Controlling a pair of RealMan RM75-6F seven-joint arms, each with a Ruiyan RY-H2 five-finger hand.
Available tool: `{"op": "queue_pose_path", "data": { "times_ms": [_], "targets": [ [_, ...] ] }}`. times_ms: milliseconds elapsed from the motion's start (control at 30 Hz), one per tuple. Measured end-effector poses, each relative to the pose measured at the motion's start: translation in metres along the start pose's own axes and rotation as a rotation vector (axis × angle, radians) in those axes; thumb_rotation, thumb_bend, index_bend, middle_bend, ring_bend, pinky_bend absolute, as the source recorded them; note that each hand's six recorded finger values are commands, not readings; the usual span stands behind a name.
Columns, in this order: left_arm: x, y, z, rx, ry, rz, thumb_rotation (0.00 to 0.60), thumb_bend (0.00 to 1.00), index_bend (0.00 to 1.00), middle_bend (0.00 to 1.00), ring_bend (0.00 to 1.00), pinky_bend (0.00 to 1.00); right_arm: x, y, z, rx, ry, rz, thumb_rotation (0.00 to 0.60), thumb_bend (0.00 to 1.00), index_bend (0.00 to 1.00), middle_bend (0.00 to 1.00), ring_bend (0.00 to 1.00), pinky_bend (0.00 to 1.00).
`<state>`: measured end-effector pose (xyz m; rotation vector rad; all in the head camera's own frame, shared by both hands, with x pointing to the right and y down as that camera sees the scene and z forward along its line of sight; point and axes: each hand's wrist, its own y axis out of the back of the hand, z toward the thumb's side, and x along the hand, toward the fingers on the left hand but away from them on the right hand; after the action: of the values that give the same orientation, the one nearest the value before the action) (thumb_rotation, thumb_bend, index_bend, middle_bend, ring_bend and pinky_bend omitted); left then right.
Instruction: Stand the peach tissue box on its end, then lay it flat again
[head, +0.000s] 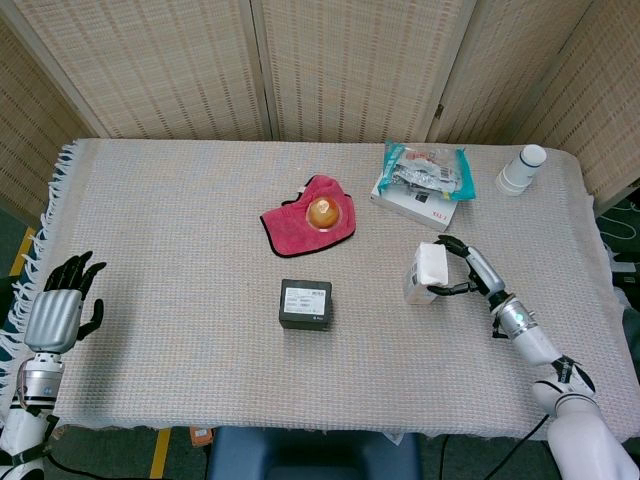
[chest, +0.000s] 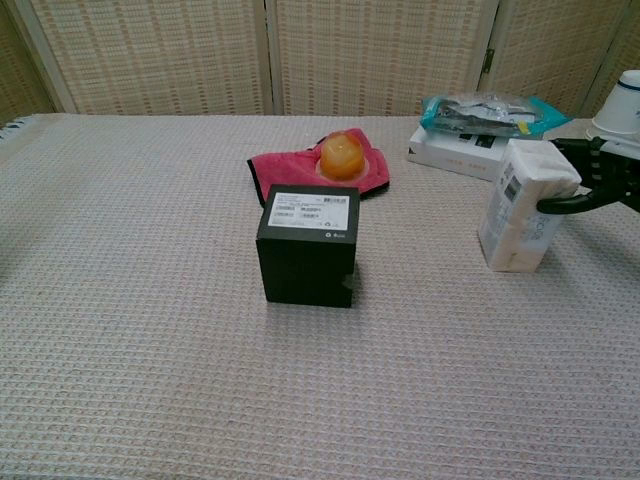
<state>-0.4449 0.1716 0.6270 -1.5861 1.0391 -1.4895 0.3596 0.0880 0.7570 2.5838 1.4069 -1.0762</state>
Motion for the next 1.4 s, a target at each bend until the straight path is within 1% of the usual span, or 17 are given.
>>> {"op": "queue_pose_path", "data": {
  "times_ms": [67,200,267,367,467,600,700,767,933,1067,1167,1300,1400],
  "targets": [
    [0.0,0.0,0.0,-0.001,0.0,0.001,0.6,0.55,0.18,0.0,0.0,0.11,-0.001,0.0,0.001,0.018,-0.005,0.01,0.6,0.21,0.25,0.37,0.13,0.0],
    [0.0,0.001,0.0,0.0,0.001,0.003,0.6,0.55,0.18,0.0,0.0,0.11,-0.003,-0.003,0.003,0.032,-0.013,0.03,0.6,0.2,0.18,0.3,0.08,0.0],
    [0.0,0.001,-0.001,-0.001,0.003,0.004,0.6,0.55,0.18,0.0,0.0,0.11,-0.005,-0.003,0.004,0.022,-0.011,0.027,0.6,0.16,0.11,0.25,0.05,0.0],
    [0.0,0.001,-0.001,-0.002,0.004,0.004,0.6,0.55,0.18,0.0,0.0,0.11,-0.009,-0.005,0.004,0.016,-0.024,0.024,0.6,0.06,0.06,0.18,0.02,0.0],
    [0.0,0.002,-0.001,-0.001,0.003,0.007,0.6,0.55,0.18,0.0,0.0,0.11,-0.012,-0.008,0.005,0.015,-0.036,0.033,0.6,0.01,0.02,0.12,0.0,0.0],
    [0.0,0.003,-0.002,-0.002,0.005,0.011,0.6,0.55,0.18,0.0,0.0,0.11,-0.013,-0.008,0.007,0.023,-0.042,0.046,0.6,0.01,0.0,0.05,0.0,0.0],
    [-0.001,0.004,-0.001,-0.004,0.003,0.013,0.6,0.55,0.18,0.0,0.0,0.11,-0.011,-0.005,0.01,0.029,-0.029,0.047,0.6,0.0,0.0,0.01,0.0,0.0],
    [-0.001,0.004,-0.001,-0.005,0.003,0.013,0.6,0.55,0.18,0.0,0.0,0.11,-0.009,0.0,0.014,0.031,-0.012,0.037,0.6,0.0,0.0,0.0,0.0,0.0],
    [-0.001,0.005,0.0,-0.008,0.002,0.012,0.6,0.55,0.18,0.0,0.0,0.11,0.001,0.018,0.031,0.052,0.056,-0.012,0.6,0.0,0.0,0.0,0.0,0.0],
    [-0.001,0.004,0.001,-0.007,0.002,0.01,0.6,0.55,0.18,0.0,0.0,0.11,0.009,0.027,0.044,0.128,0.086,-0.039,0.6,0.0,0.0,0.0,0.0,0.0],
    [-0.002,0.004,0.001,-0.005,0.003,0.007,0.6,0.55,0.18,0.0,0.0,0.11,0.015,0.031,0.057,0.21,0.099,-0.056,0.6,0.0,0.0,0.0,0.0,0.0],
    [-0.003,0.005,0.002,-0.005,0.002,0.011,0.6,0.55,0.18,0.0,0.0,0.11,0.024,0.027,0.082,0.324,0.105,-0.067,0.6,0.0,0.0,0.0,0.0,0.0],
    [-0.003,0.006,0.002,-0.004,0.005,0.012,0.6,0.55,0.18,0.0,0.0,0.11,0.03,0.022,0.101,0.406,0.087,-0.061,0.6,0.0,0.0,0.0,0.0,0.0]
  ]
}}
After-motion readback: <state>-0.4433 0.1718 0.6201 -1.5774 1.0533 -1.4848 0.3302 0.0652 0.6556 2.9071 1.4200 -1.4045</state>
